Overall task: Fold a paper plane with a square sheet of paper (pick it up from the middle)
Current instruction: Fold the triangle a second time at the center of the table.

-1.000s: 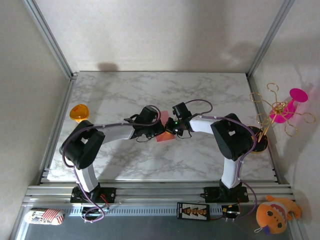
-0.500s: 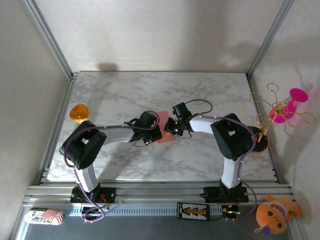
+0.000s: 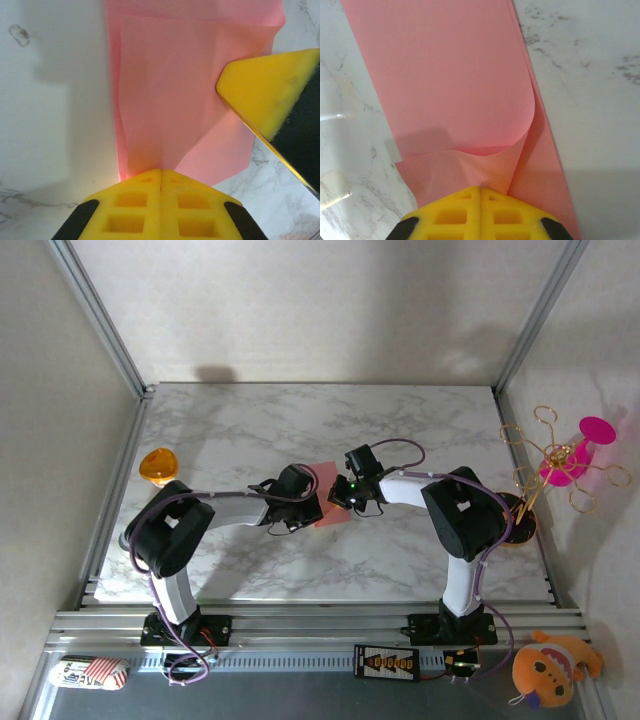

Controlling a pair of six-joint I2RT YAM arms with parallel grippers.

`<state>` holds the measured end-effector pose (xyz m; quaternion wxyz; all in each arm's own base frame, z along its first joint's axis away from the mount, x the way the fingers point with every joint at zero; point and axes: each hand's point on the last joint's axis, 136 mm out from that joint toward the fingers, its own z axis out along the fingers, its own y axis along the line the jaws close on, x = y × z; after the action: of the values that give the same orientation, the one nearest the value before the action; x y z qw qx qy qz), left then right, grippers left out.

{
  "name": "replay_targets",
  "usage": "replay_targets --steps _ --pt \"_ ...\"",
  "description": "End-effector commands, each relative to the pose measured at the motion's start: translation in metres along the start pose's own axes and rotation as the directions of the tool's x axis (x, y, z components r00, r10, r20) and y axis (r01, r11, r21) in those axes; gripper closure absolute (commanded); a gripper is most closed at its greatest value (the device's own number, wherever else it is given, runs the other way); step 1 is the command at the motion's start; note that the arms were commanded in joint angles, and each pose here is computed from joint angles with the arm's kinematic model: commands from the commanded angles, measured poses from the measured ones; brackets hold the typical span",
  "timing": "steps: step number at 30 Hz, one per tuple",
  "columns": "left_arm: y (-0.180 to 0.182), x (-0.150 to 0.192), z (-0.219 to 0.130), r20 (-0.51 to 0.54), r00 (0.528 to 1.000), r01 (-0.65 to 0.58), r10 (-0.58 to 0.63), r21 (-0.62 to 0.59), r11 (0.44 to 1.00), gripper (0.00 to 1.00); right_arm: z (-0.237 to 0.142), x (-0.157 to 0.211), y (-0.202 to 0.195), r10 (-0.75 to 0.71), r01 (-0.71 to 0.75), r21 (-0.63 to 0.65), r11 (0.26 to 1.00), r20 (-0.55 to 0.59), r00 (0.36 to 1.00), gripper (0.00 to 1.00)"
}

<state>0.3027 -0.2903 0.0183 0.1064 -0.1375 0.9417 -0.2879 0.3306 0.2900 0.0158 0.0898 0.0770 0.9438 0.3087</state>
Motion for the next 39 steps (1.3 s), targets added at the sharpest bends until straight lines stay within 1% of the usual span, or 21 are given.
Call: replay_targets --steps 1,9,12,16,18,20,24,30,35,39 --pt "0.023 0.007 0.006 -0.010 1.000 0.015 -0.016 -0.079 0.997 0.98 0.017 0.026 -0.059 0.085 -0.070 0.186 0.980 -0.070 0.994 0.97" --pt "0.035 0.011 0.007 -0.014 1.000 0.014 -0.015 -0.116 0.993 0.99 0.015 0.023 -0.054 0.078 -0.065 0.170 0.983 -0.068 0.995 0.97" --pt "0.035 0.011 0.006 -0.014 1.000 0.011 -0.013 -0.117 0.993 1.00 0.007 0.012 -0.032 0.033 -0.028 0.087 0.996 -0.047 0.998 0.97" --pt "0.035 0.011 0.007 -0.018 1.000 0.008 -0.010 -0.116 0.993 1.00 -0.017 -0.010 0.011 -0.101 0.102 -0.036 0.994 0.029 0.994 0.97" --pt "0.035 0.011 0.007 -0.019 1.000 0.005 -0.007 -0.113 0.994 1.00 -0.022 -0.009 0.022 -0.144 0.147 -0.084 0.986 0.037 0.989 0.97" --pt "0.034 0.011 0.007 -0.020 1.000 0.004 -0.006 -0.113 0.994 1.00 -0.019 -0.003 0.024 -0.170 0.170 -0.112 0.979 0.009 0.985 0.97" --pt "0.035 0.012 0.007 -0.023 1.000 0.003 -0.005 -0.113 0.994 1.00 -0.008 0.007 0.021 -0.193 0.187 -0.112 0.976 -0.041 0.980 0.97" --pt "0.035 0.013 0.007 -0.025 1.000 0.000 -0.003 -0.115 0.993 1.00 0.002 0.004 0.007 -0.190 0.188 -0.042 0.981 -0.055 0.980 0.97" --pt "0.045 0.016 0.008 -0.025 0.999 0.017 -0.020 -0.136 0.991 1.00 0.005 -0.011 -0.011 -0.164 0.164 0.008 0.986 -0.037 0.986 0.97" --pt "0.056 0.022 0.010 -0.032 0.999 0.036 -0.041 -0.153 0.988 1.00 -0.002 -0.035 -0.027 -0.136 0.135 0.033 0.990 0.022 0.990 0.97"
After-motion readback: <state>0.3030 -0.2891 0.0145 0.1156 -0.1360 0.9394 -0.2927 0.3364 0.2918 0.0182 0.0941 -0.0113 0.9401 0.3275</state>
